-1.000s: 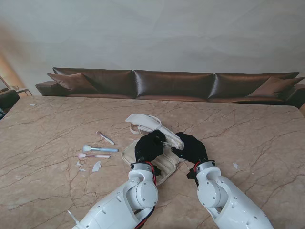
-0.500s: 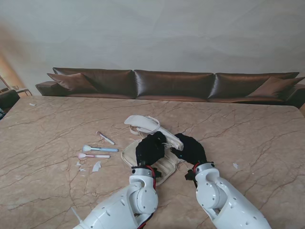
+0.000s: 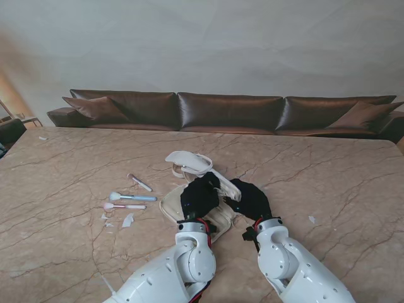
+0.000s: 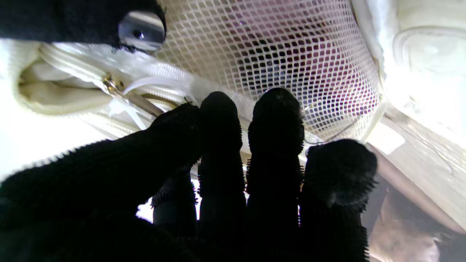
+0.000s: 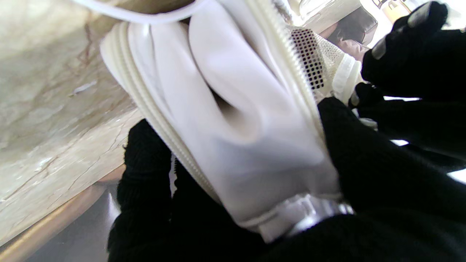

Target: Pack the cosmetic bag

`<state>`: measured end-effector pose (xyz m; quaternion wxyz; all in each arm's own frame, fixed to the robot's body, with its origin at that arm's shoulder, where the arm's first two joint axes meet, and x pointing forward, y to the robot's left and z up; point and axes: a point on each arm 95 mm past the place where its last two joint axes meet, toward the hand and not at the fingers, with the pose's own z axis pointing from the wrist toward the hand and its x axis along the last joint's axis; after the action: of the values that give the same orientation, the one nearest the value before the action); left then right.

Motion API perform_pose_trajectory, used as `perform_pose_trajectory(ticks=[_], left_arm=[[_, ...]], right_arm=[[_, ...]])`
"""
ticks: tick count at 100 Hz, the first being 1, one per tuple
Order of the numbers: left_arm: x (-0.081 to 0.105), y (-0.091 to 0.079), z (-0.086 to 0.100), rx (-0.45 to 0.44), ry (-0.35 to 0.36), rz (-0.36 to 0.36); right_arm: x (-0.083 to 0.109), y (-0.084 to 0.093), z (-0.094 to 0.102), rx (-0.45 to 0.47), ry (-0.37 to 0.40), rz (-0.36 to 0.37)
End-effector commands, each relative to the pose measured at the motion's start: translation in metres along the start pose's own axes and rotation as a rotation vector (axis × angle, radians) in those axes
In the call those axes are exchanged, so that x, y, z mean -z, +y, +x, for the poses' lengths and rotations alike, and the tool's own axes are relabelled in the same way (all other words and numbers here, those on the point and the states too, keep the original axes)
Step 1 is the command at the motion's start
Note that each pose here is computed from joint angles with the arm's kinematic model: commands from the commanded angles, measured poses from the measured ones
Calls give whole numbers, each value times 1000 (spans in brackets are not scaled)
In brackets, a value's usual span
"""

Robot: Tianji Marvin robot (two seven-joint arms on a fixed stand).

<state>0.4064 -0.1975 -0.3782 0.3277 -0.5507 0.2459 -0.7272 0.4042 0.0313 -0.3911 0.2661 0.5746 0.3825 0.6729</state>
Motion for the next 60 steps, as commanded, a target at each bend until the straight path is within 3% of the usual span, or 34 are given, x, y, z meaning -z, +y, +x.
perform_pose_trajectory(ticks=[1,36,60], left_arm=[[-4,-5,9,16,-2,28],[-13,-19,-2,-23,-79,58],[-7,-20,-16,-23,-114,38]], right_arm=[[16,-22,-7,-8,-26,63],[20,-19,-13,-5,-44,48],[18,-15,-15,-15,-96,-7]])
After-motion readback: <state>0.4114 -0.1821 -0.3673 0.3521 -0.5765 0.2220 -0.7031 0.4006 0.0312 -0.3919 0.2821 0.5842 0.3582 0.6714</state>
